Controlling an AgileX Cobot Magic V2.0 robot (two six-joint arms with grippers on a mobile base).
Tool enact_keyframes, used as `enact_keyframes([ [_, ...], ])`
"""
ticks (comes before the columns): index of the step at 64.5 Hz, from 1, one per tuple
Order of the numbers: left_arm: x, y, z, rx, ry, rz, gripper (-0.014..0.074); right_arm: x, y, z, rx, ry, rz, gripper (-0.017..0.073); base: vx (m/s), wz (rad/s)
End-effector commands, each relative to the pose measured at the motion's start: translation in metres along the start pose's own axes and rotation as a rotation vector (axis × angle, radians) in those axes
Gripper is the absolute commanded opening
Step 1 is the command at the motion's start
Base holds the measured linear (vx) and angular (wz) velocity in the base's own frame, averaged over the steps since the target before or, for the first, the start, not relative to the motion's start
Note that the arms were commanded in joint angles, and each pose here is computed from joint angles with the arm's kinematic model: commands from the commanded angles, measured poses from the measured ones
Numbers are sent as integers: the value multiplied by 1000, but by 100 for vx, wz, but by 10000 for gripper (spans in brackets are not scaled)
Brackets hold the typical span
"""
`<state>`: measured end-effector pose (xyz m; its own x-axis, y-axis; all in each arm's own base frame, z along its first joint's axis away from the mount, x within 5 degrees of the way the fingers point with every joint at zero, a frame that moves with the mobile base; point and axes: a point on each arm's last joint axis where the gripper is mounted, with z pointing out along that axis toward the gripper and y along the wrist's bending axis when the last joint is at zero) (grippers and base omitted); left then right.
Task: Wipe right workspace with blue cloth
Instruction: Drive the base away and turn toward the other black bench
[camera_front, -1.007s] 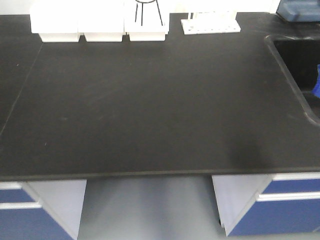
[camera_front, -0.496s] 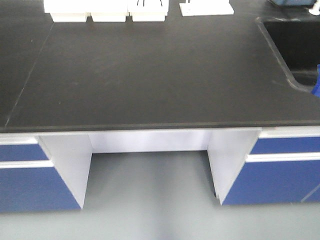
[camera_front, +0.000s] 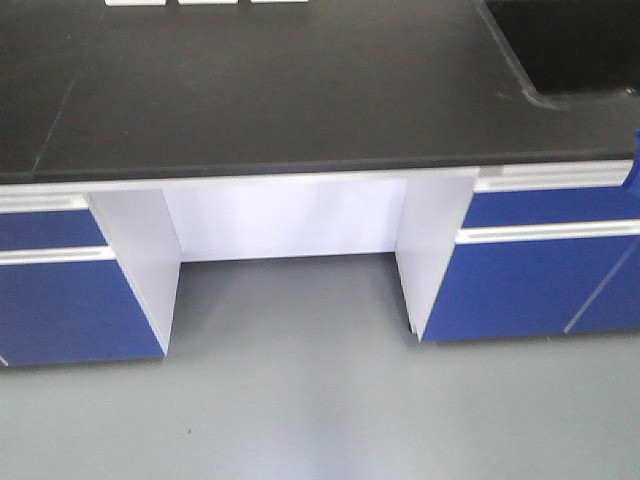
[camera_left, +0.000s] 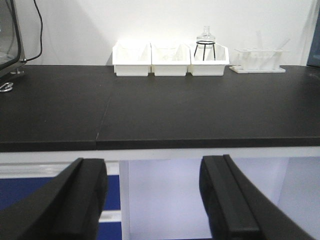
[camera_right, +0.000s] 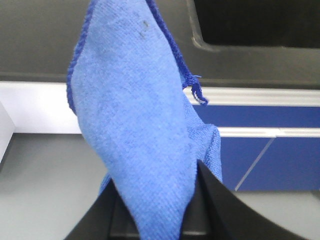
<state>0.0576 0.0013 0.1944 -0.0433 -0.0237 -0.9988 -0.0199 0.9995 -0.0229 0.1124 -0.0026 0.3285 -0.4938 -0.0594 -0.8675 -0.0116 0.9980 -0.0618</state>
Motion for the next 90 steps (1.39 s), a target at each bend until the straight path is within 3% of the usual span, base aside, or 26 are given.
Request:
enact_keyframes([
  [1,3,-1,2,11,-41,-11,523,-15,-1,-6,11,-102,-8,3,-36,-7],
  [59,3,-1,2,11,-41,-11,523,-15,-1,-6,11,-102,-8,3,-32,-8],
  [90,3,-1,2,11,-41,-11,523,-15,-1,-6,11,-102,-8,3,-19,-47],
])
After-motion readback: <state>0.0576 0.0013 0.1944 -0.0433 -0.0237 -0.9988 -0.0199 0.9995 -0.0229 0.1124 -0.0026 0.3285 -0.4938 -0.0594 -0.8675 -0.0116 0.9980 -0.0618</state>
